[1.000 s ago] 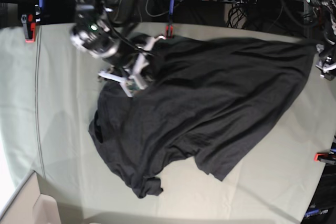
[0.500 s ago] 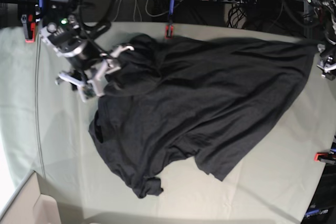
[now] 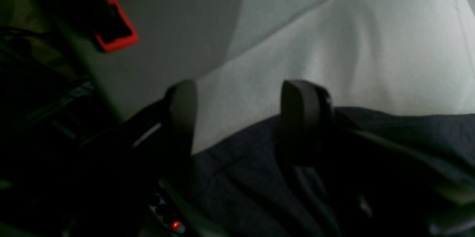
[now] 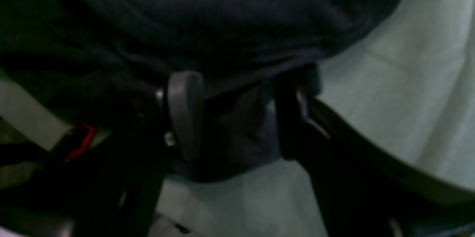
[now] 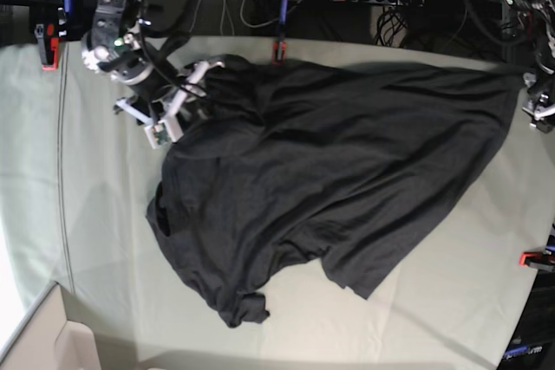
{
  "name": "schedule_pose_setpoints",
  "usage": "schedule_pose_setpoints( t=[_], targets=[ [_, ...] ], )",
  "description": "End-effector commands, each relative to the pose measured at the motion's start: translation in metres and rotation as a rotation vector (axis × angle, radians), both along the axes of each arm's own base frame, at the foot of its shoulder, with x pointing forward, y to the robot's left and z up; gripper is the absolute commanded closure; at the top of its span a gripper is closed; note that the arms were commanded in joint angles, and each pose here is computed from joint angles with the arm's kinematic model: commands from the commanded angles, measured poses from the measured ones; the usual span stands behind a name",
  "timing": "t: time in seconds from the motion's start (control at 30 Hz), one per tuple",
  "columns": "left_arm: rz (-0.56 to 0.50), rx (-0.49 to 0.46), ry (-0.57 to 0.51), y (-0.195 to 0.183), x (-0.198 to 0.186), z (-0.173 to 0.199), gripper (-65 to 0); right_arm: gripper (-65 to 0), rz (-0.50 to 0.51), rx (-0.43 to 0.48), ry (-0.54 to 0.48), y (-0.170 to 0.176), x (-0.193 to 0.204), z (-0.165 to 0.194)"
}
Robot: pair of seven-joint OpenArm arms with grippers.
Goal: Layout the t-shirt on the table in an organized manner, then fold the t-shirt properly
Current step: 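Grasp the shirt edge with the right gripper and pull it toward the robot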
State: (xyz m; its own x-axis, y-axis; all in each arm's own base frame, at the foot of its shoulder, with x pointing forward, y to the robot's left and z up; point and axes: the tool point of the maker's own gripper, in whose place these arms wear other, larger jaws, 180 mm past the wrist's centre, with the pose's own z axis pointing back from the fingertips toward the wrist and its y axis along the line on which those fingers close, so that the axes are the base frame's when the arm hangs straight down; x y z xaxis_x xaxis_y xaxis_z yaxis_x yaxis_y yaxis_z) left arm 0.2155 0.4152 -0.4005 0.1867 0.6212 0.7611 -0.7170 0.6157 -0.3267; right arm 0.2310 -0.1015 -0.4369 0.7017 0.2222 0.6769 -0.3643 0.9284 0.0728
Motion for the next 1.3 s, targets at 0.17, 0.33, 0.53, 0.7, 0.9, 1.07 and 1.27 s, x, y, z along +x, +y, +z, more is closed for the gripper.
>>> schedule_pose_setpoints(
  t=[0.17,0.33,0.53,0.7,0.9,1.07,1.27],
  targets=[
    [0.002,0.04,-0.032,0.009,0.004,0.014,-34.8,-31.4,-0.044,-0.019,-0.06,-0.028,0.024,0.01],
    [0.001,0.038,-0.032,0.009,0.005,0.014,-34.8,-31.3,-0.05,-0.02,-0.019,-0.038,0.028,-0.005],
    [0.0,0.039,-0.031,0.008,0.005,0.014,-34.8,-31.3,-0.045,-0.019,-0.011,-0.038,0.028,-0.008],
    [0.0,0.038,-0.031,0.008,0.005,0.013,-34.8,-31.0,-0.044,-0.007,-0.013,-0.036,0.037,-0.009],
    [0.0,0.036,-0.033,0.008,0.005,0.013,-34.8,-30.7,-0.045,0.007,-0.002,-0.033,0.04,-0.014],
    [0.0,0.037,-0.032,0.008,0.005,0.013,-34.8,-16.6,-0.015,0.013,0.007,-0.022,0.037,-0.016],
    [-0.002,0.035,-0.034,0.007,0.006,0.014,-34.8,0.0,-0.106,-0.001,0.013,-0.048,0.023,-0.016]
  ],
)
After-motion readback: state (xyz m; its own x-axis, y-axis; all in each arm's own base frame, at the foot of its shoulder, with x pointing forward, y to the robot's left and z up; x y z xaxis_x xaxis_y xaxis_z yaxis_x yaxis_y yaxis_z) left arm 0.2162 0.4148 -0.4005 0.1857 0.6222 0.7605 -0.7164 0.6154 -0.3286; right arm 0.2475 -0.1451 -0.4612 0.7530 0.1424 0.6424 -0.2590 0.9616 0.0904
